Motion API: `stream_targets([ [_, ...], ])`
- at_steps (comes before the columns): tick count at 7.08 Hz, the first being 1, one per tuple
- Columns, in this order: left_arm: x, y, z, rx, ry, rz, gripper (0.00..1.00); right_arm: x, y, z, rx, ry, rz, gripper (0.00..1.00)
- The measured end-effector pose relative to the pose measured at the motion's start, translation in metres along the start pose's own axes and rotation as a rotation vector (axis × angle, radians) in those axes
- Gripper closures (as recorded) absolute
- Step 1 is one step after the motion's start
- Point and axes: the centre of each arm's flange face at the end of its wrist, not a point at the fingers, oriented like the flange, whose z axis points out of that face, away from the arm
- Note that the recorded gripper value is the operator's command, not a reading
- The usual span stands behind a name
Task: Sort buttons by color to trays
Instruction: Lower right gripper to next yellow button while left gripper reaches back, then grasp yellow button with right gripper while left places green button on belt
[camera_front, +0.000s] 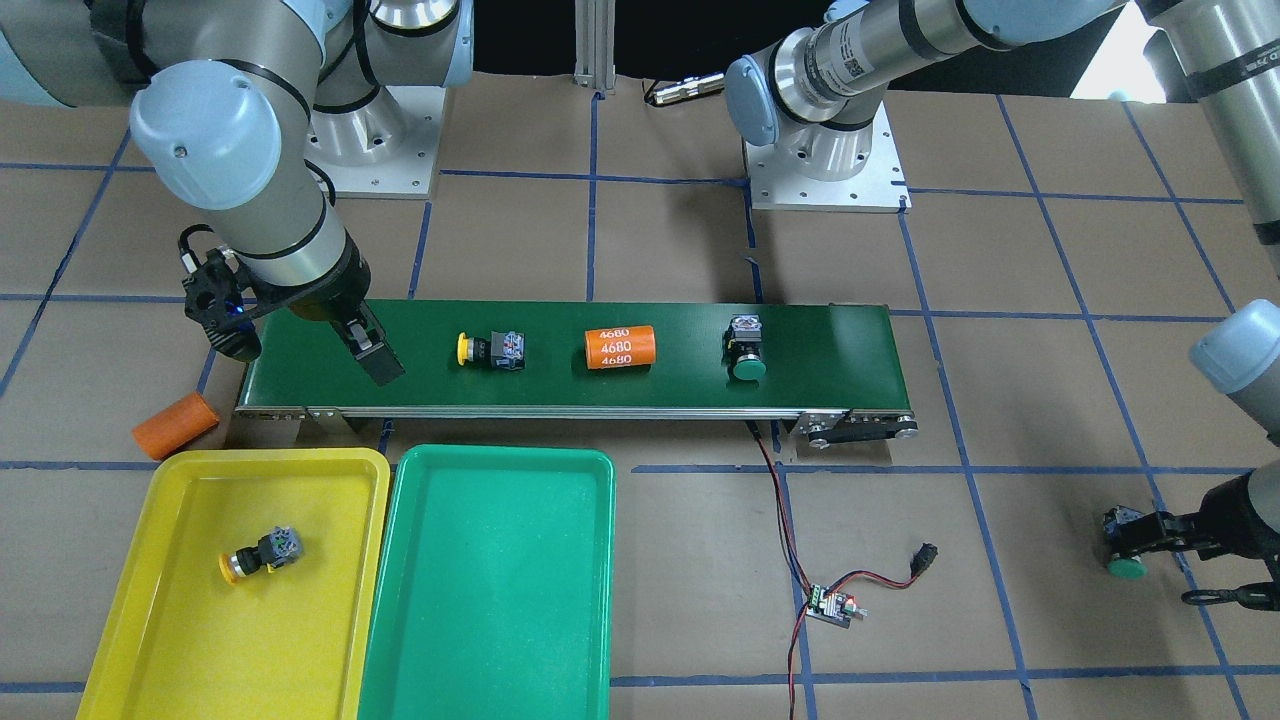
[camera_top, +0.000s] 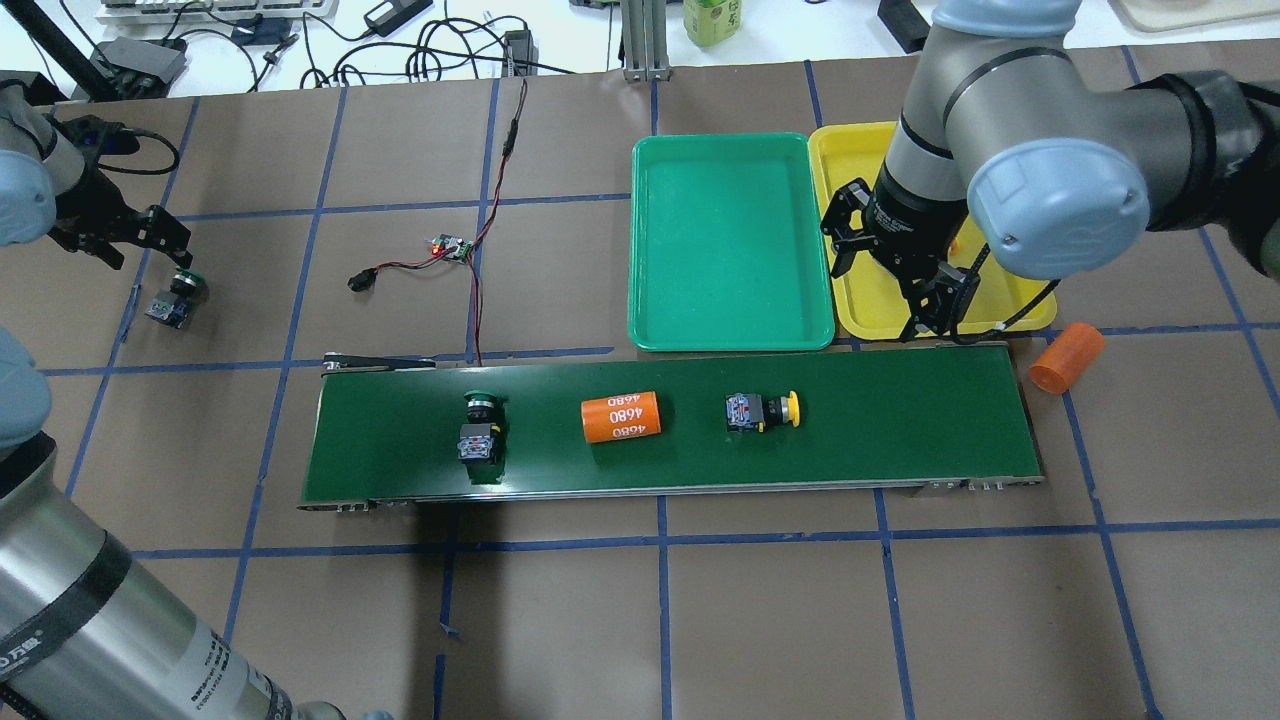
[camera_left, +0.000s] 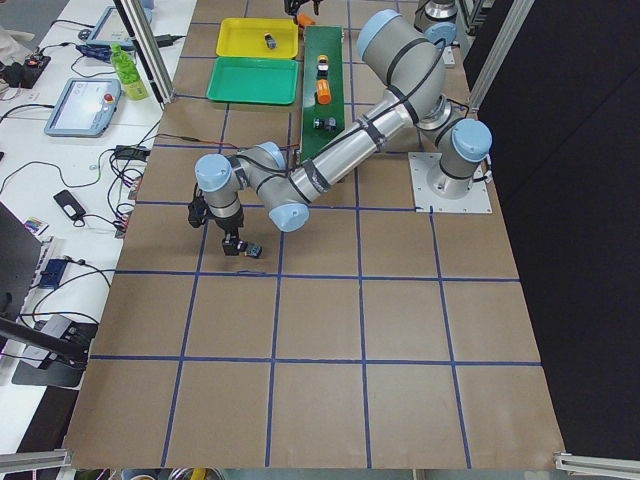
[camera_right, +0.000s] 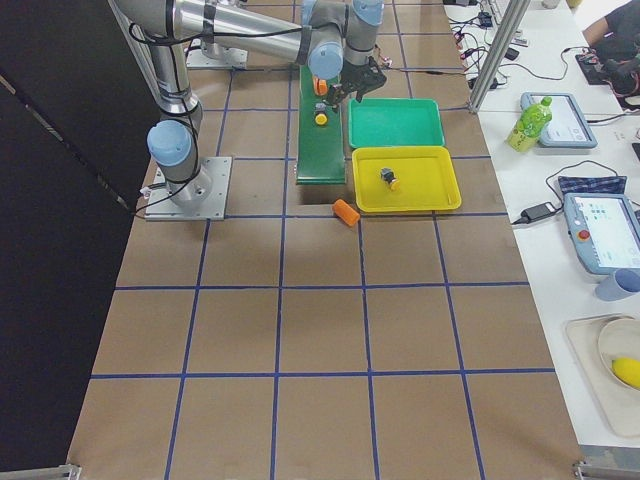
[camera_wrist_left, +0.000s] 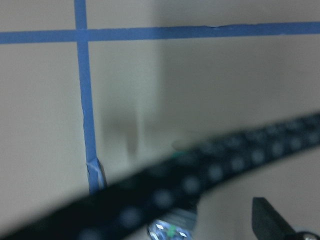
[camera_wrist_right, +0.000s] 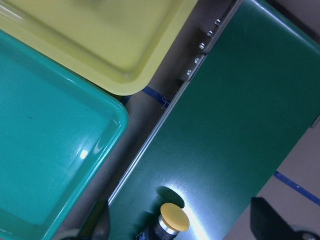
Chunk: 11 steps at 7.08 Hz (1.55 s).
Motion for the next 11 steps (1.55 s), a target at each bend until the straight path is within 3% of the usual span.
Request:
stream_targets([
  [1,-0.002,0.001,0.014,-0.016,0.001,0.044,0.00,0.004,0.005,0.011,-0.006,-0.001,0.029,0.00],
  [2,-0.002,0.003,0.026,-0.031,0.010,0.102,0.18,0.006,0.010,0.022,-0.008,-0.003,0.059,0.00],
  [3,-0.003,0.009,0.034,-0.045,0.022,0.150,0.42,0.007,0.017,0.034,-0.002,-0.013,0.082,0.00],
  [4,-0.004,0.016,0.039,-0.055,0.031,0.175,0.90,0.007,0.026,0.046,0.015,-0.041,0.105,0.00],
  [5,-0.007,0.023,0.040,-0.063,0.038,0.183,1.00,0.006,0.035,0.057,0.037,-0.077,0.115,0.00],
  [7,0.002,0.032,0.026,-0.077,0.047,0.174,1.00,0.006,0.046,0.071,0.055,-0.112,0.125,0.00],
  [11,0.087,0.074,-0.049,-0.083,0.041,0.128,1.00,0.011,0.049,0.080,0.032,-0.076,0.178,0.00],
])
